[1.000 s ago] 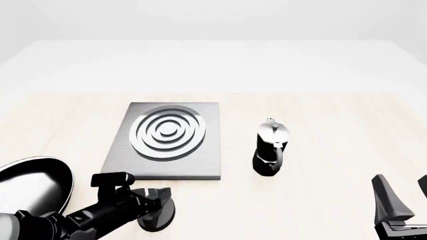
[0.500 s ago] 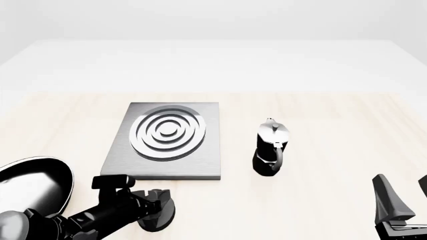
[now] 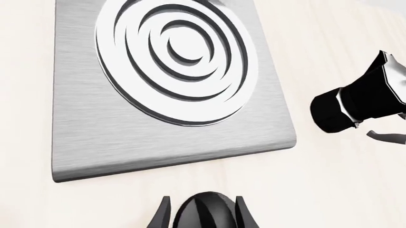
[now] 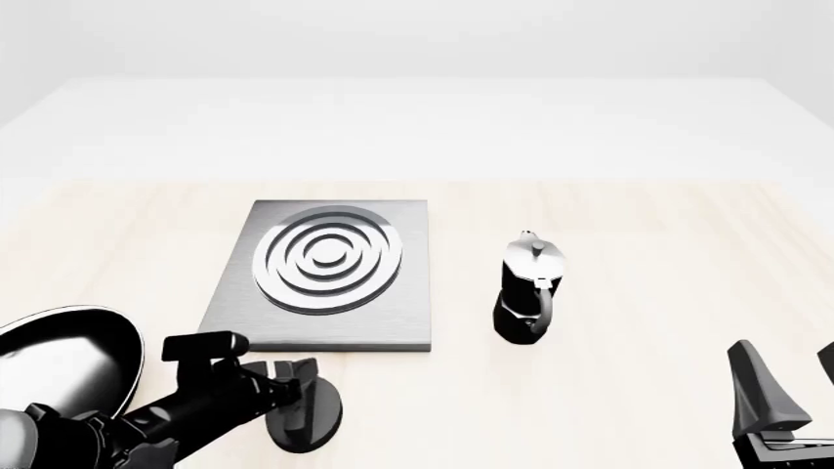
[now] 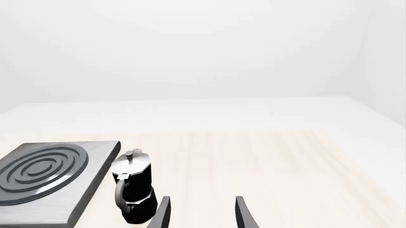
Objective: Turn on the stove.
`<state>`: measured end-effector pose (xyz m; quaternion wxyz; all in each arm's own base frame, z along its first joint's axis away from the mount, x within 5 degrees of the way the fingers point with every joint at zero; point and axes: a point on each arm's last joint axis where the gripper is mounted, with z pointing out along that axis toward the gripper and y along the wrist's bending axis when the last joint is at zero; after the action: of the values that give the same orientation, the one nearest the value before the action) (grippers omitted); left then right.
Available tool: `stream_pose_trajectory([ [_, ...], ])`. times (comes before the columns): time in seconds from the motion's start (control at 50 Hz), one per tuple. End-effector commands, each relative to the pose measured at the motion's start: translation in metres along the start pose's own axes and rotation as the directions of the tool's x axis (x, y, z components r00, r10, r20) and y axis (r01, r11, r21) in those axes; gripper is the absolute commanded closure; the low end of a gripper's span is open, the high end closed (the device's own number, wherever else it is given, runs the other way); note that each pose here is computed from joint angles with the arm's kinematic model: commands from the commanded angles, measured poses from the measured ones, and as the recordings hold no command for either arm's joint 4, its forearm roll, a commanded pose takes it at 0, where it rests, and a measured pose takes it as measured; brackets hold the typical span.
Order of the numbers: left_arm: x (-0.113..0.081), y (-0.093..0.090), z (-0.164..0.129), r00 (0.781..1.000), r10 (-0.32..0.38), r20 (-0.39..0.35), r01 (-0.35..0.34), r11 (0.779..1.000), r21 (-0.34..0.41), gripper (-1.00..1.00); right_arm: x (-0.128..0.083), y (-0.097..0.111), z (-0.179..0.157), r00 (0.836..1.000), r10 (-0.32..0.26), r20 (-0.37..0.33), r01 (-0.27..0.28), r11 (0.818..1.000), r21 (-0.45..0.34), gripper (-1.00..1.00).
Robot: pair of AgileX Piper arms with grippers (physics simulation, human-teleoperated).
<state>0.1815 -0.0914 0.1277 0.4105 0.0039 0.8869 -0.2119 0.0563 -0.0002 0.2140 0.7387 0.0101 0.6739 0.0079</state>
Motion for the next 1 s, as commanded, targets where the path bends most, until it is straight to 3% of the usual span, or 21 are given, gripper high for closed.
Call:
stream_pose_trajectory([
  [0.02,-0.009,0.013,-0.003,0.999,-0.033,0.034,0.035,0.997,-0.065,-1.0,0.0,0.0,0.0,1.0,-0.001,0.0,0.001,1.0,0.0,-1.0],
  [0.46,-0.016,0.014,-0.019,0.997,-0.027,0.066,0.031,0.997,-0.073,-1.0,0.0,0.0,0.0,1.0,-0.009,0.0,0.009,1.0,-0.001,-1.0],
  [1.0,-0.037,0.01,-0.097,0.978,0.022,0.207,-0.001,0.995,-0.099,-1.0,-0.002,0.0,0.0,0.999,-0.027,0.022,0.027,1.0,0.003,-1.0],
])
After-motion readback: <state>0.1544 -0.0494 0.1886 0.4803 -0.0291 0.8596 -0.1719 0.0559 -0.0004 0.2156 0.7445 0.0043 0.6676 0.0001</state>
